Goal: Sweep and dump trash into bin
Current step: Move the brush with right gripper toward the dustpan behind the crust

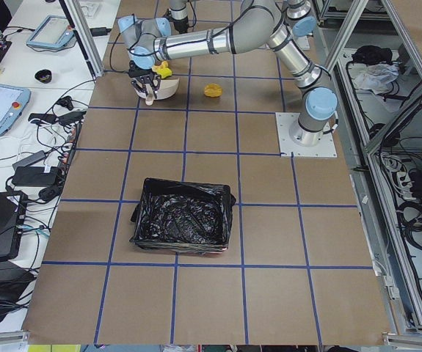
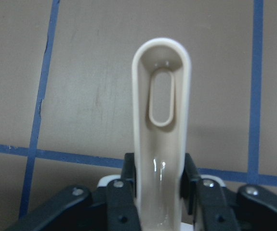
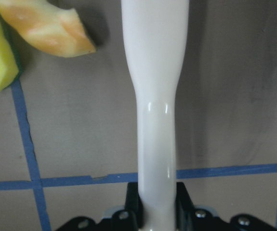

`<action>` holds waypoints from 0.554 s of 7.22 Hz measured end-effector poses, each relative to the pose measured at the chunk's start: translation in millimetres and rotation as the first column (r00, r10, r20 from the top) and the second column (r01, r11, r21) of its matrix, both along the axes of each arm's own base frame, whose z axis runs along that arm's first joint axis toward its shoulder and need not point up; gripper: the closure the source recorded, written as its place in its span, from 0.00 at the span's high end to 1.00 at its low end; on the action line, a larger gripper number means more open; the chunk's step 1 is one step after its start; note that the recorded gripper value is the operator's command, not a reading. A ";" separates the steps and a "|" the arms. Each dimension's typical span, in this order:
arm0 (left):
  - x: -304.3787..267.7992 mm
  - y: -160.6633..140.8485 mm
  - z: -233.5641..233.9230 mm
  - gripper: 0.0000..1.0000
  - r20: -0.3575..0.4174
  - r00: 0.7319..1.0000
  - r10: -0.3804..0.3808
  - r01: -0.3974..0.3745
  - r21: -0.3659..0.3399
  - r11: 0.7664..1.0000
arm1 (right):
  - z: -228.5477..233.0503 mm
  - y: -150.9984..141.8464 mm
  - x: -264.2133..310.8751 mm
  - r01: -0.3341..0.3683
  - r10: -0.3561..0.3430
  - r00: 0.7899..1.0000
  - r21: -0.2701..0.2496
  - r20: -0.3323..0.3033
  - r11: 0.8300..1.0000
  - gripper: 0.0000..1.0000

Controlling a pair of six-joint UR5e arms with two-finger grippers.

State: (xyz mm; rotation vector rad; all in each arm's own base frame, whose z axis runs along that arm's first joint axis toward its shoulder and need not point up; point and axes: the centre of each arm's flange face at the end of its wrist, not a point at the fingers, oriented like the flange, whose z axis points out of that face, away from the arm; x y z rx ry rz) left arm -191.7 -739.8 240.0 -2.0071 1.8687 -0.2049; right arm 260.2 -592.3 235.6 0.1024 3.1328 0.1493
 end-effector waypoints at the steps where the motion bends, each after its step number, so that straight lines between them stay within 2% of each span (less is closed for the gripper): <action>1: 0.0 0.0 0.1 0.00 0.000 1.000 0.000 0.000 0.000 1.000 | -3.8 1.5 15.3 0.010 -0.010 1.000 0.002 -0.002 1.000 0.00; 4: -0.3 0.2 -0.1 0.00 -0.003 1.000 0.001 -0.001 0.002 1.000 | -8.4 11.2 45.2 0.036 -0.036 0.999 0.016 0.024 0.999 0.00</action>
